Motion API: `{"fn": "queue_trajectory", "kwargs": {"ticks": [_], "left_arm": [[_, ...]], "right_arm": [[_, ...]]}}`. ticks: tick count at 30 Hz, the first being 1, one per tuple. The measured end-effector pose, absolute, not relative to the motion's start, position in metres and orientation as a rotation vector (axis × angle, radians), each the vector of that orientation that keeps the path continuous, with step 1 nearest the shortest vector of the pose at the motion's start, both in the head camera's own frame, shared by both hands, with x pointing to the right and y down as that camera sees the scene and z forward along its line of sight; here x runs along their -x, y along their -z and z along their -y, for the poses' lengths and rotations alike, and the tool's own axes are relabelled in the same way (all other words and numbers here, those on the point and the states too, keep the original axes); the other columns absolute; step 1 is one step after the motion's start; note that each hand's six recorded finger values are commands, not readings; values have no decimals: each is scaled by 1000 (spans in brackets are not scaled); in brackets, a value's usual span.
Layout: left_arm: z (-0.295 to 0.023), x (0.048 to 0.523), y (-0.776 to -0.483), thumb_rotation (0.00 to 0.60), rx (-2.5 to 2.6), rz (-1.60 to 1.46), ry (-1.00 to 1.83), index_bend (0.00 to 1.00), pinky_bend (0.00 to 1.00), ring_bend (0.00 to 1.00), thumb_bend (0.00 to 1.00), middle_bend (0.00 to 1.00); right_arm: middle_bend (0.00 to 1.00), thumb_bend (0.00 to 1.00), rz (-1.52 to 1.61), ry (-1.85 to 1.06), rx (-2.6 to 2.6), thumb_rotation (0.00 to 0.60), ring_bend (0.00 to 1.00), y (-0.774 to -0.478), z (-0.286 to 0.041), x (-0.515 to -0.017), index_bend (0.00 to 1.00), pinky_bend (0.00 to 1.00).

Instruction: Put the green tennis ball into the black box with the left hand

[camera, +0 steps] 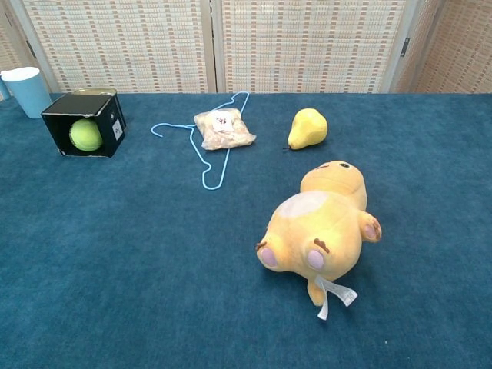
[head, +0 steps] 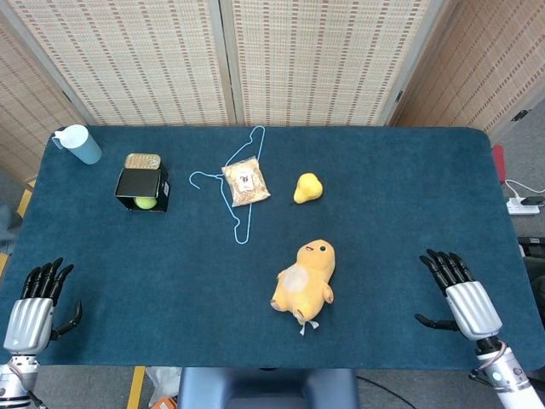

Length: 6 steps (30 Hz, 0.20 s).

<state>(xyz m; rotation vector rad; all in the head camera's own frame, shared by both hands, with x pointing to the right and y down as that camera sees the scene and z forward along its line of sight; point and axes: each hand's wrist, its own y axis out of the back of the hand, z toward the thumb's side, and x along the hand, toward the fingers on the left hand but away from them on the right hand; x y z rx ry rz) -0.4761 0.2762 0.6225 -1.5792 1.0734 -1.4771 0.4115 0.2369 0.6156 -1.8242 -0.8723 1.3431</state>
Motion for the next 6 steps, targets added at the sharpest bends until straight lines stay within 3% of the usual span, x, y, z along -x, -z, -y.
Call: {"fn": "queue_trajectory", "kwargs": {"ticks": [6], "left_arm": [[-274,470,-624,161,1583,-1082,1459,114,0,0,478,0]], "right_arm": [[0,0,866,-1356,1819,600,0,-618,-236,-412,0,0]]}}
